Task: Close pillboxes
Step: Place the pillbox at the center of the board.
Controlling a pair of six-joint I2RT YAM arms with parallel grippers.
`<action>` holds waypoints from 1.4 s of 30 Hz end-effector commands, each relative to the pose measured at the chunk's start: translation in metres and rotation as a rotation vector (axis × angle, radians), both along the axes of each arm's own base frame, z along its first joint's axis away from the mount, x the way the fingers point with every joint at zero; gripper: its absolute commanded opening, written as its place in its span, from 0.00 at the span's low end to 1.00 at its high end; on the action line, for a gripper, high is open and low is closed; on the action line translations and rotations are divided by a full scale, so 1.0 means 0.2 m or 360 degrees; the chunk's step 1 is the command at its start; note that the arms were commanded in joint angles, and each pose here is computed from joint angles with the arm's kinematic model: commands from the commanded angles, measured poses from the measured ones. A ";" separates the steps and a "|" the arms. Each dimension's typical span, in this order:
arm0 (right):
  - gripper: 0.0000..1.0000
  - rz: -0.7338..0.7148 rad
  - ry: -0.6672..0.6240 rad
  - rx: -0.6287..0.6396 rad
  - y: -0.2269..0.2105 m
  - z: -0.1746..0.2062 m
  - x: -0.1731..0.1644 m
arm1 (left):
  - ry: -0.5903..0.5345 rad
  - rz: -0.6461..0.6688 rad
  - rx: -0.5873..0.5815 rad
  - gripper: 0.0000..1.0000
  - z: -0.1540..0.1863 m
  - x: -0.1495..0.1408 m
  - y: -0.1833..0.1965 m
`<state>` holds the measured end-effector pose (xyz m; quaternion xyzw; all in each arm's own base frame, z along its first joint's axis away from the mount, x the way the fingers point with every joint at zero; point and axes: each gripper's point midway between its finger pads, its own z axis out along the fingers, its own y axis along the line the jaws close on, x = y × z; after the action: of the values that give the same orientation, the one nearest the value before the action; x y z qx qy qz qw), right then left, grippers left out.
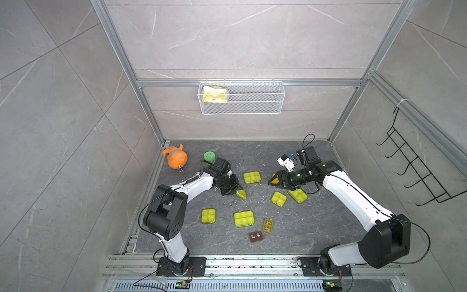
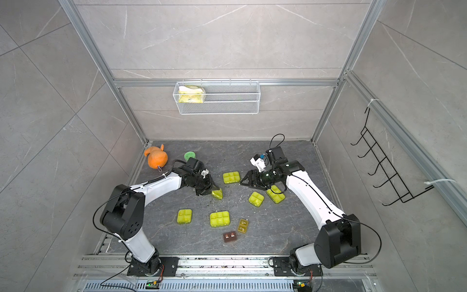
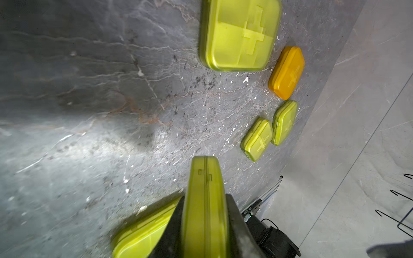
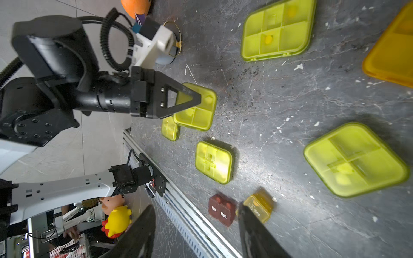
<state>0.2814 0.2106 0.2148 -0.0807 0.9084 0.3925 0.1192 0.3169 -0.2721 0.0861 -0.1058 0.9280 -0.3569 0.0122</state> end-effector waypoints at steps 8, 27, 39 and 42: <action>0.61 0.0002 -0.0028 -0.0049 -0.06 0.01 -0.11 | 0.0035 -0.0098 -0.0118 0.24 -0.07 0.07 -0.19; 0.62 0.0012 -0.0025 0.0007 -0.02 -0.01 -0.07 | 0.0143 -0.0120 -0.0052 0.46 -0.19 0.05 -0.19; 0.63 0.0016 -0.0013 0.0019 -0.01 -0.01 -0.05 | 0.0111 -0.0109 -0.0054 0.49 -0.15 0.06 -0.18; 0.63 0.0016 -0.0019 0.0022 -0.01 -0.01 -0.04 | 0.0094 -0.0104 -0.0048 0.51 -0.13 0.07 -0.17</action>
<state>0.2667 0.2052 0.2029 -0.0801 0.9113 0.3882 0.1112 0.3252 -0.3051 0.0408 -0.0979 0.9265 -0.3605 -0.0456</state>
